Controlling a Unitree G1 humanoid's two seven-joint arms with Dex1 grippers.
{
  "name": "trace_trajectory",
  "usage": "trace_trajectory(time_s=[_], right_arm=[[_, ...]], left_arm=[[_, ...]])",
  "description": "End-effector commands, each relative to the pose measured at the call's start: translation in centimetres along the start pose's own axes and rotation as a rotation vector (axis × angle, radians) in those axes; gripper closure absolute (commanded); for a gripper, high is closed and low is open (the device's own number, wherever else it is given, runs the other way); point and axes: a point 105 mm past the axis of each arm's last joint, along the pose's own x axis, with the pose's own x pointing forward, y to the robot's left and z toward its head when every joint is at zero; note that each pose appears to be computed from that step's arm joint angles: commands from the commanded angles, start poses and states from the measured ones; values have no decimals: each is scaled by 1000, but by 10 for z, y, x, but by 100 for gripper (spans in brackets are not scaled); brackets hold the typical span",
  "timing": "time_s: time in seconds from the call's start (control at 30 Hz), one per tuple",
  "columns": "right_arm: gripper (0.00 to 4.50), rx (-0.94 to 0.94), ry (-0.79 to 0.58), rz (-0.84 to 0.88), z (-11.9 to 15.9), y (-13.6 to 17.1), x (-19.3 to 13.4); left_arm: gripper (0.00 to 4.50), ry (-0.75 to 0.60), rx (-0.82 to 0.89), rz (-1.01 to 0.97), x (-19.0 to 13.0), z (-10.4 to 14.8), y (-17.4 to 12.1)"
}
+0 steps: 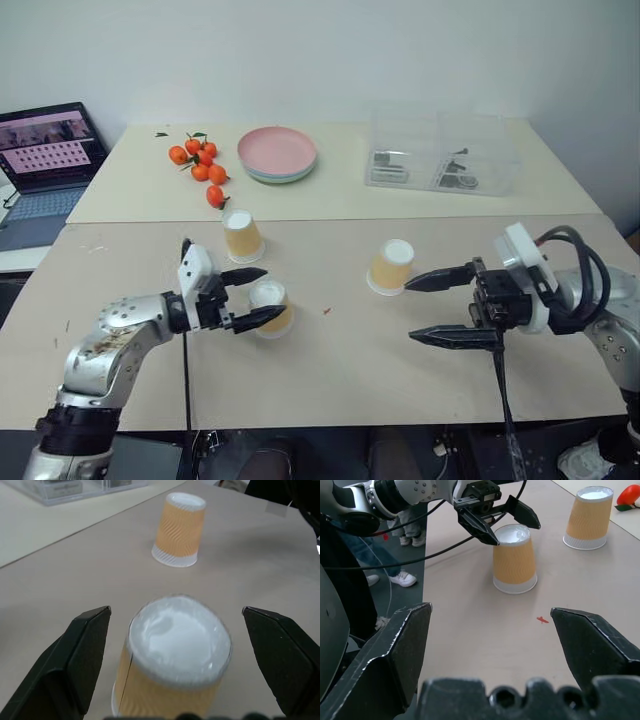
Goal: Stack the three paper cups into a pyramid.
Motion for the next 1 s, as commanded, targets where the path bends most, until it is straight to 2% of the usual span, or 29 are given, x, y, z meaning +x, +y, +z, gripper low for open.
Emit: trace_trajectory(time_s=[0.03,0.07,0.1,0.13,0.37,0.67,0.8,1.0], right_arm=[[1,-57,-21,-2,11,2,1],[1,-56,-26,-6,12,2,0],[0,-55,-27,-12,12,2,-1],[0,-53,-26,-16,12,2,-1],[0,-59,-35,-29,16,-2,-3],[0,-62,-36,-31,16,-5,0],[0,-59,-33,-34,14,-4,1],[0,-55,-38,-46,13,-5,1]], left_arm=[[0,-11,11,-8,4,0,1],[0,-8,9,7,4,-2,4],[52,-4,-3,15,4,-4,5],[67,2,-8,23,3,-6,6],[67,28,-9,15,-1,-11,6],[67,-8,2,-38,18,-8,-4],[160,-20,33,-45,28,-4,-4],[160,-64,81,-85,59,12,-8]])
